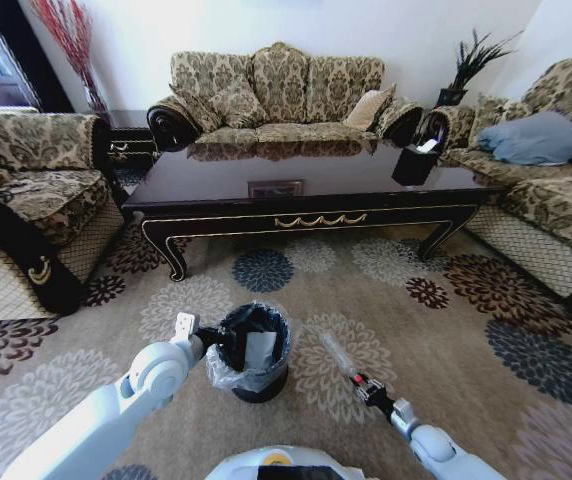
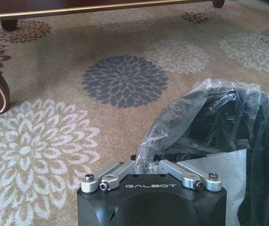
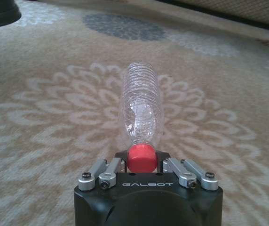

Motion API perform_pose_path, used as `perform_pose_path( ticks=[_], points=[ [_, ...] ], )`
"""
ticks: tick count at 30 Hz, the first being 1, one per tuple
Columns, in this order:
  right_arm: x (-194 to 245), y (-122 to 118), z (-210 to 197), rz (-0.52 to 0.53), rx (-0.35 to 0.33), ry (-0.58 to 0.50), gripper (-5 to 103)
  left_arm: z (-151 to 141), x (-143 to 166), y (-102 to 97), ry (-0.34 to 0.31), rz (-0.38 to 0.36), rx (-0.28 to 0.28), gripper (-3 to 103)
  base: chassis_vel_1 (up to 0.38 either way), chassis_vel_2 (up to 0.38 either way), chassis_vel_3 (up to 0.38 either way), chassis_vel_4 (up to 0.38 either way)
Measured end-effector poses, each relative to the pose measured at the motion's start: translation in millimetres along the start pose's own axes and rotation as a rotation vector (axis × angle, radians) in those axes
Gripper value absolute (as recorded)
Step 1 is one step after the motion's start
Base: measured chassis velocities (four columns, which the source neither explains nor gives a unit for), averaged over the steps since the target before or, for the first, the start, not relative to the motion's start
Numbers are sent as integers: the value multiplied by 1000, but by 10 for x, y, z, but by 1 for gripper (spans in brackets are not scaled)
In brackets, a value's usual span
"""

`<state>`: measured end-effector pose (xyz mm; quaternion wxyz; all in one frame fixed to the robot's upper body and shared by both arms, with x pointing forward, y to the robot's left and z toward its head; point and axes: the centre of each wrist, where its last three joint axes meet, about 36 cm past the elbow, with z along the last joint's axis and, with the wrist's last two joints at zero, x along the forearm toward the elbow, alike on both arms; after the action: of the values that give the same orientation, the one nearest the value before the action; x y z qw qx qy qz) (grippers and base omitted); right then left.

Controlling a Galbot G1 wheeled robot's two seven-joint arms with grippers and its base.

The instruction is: Move to the front of the table and pick up the trash from the floor, then place it into the trash bin.

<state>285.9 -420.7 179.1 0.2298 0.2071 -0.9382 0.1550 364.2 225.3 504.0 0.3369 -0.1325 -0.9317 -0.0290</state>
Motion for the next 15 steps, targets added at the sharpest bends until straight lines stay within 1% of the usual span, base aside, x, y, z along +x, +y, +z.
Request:
perform_pose_path(
  ticks=[2,3,4,6,8,9,12,13,15],
  points=[
    [58,-87,-59,35,6,-29,30,15,-9,-10,1,-2,-5,3,0,0,0,0],
    [77,-132,-132,58,11,-65,30,36,-40,-3,7,-11,-7,3,0,0,0,0],
    [77,-132,-132,58,11,-65,30,36,-40,-3,7,-11,-7,3,0,0,0,0],
    [121,-160,-312,94,-33,-130,30,75,-105,12,23,-21,-8,3,0,0,0,0],
    [137,-168,-357,100,-40,-144,30,80,-121,11,26,-21,-9,3,0,0,0,0],
    [209,-222,-480,116,-50,-179,30,84,-148,1,32,-17,-8,3,0,0,0,0],
    [368,-333,-742,124,-35,-238,30,71,-176,-43,38,0,-7,3,0,0,0,0],
    [368,-333,-742,124,-35,-238,30,71,-176,-43,38,0,-7,3,0,0,0,0],
    [401,-365,-911,109,-10,-272,30,79,-166,-51,41,1,-10,3,0,0,0,0]
  ],
)
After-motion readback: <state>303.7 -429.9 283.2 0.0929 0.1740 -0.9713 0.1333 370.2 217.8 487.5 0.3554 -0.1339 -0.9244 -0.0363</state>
